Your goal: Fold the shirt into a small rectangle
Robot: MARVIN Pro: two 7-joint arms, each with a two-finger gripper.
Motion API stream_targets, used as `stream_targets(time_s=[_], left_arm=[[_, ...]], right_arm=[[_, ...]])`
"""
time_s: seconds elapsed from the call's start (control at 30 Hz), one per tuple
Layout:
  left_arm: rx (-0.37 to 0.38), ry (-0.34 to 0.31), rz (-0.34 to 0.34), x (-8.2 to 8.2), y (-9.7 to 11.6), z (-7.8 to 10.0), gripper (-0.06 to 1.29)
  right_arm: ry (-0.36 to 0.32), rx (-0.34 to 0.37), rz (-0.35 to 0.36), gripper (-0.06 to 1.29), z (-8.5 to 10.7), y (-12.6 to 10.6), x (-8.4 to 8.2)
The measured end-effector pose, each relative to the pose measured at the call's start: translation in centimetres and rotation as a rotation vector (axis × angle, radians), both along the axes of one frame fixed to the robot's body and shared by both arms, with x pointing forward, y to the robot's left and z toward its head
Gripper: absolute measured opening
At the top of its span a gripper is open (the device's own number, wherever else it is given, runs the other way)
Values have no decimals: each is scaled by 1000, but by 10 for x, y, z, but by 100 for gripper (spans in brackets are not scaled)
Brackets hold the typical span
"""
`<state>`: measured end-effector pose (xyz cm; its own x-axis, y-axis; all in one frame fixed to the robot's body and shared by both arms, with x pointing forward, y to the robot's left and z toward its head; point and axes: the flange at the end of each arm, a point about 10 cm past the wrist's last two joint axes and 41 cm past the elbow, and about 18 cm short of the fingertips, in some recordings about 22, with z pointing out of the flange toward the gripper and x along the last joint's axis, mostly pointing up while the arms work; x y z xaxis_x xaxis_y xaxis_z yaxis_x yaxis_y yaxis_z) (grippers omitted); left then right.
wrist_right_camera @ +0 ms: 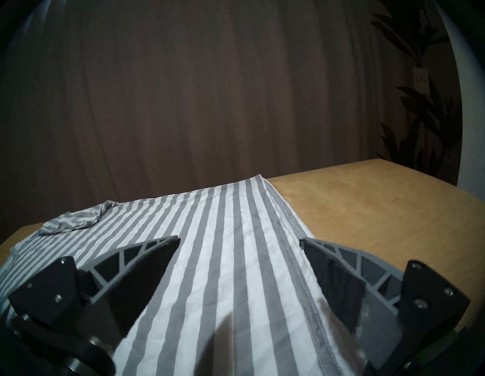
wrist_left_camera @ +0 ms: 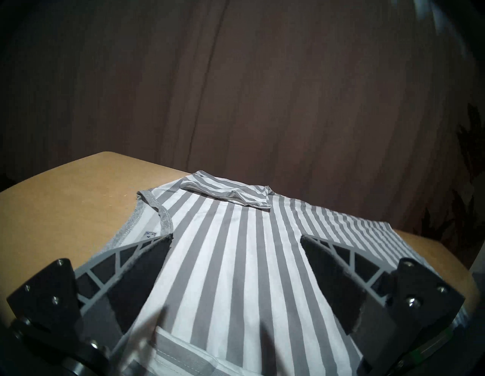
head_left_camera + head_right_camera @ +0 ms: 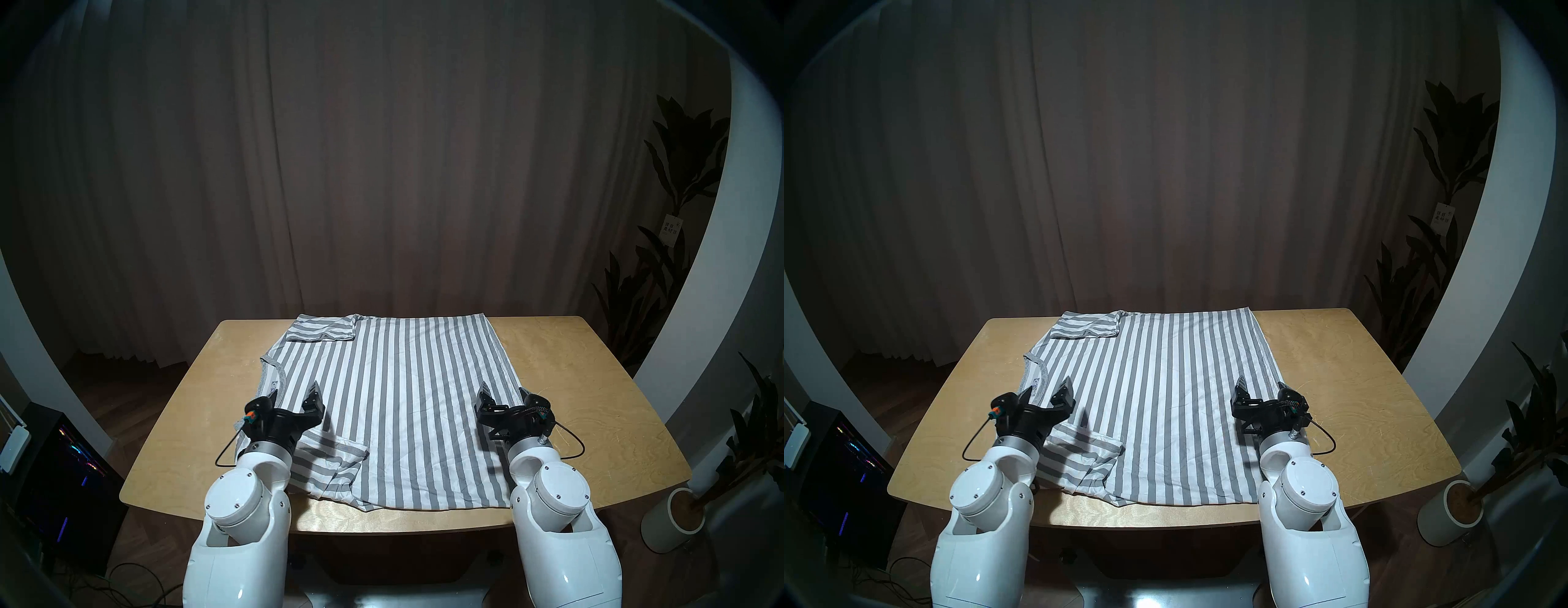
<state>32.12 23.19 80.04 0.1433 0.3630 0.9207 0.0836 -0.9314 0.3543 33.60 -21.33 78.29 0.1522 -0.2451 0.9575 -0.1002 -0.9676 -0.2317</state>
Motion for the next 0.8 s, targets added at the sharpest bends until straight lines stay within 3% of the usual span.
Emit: stream_targets(time_s=[0.23, 0.53, 0.8], left_arm=[[-167, 18, 23, -4, 13, 9, 124], [-366, 50, -27, -11, 10, 12, 124], [-517, 68, -62, -23, 11, 16, 124]], right_arm=[[22, 141, -16, 125, 6, -4, 1], [27, 343, 31, 125, 20, 3, 1], [61, 498, 60, 125, 25, 2, -10]])
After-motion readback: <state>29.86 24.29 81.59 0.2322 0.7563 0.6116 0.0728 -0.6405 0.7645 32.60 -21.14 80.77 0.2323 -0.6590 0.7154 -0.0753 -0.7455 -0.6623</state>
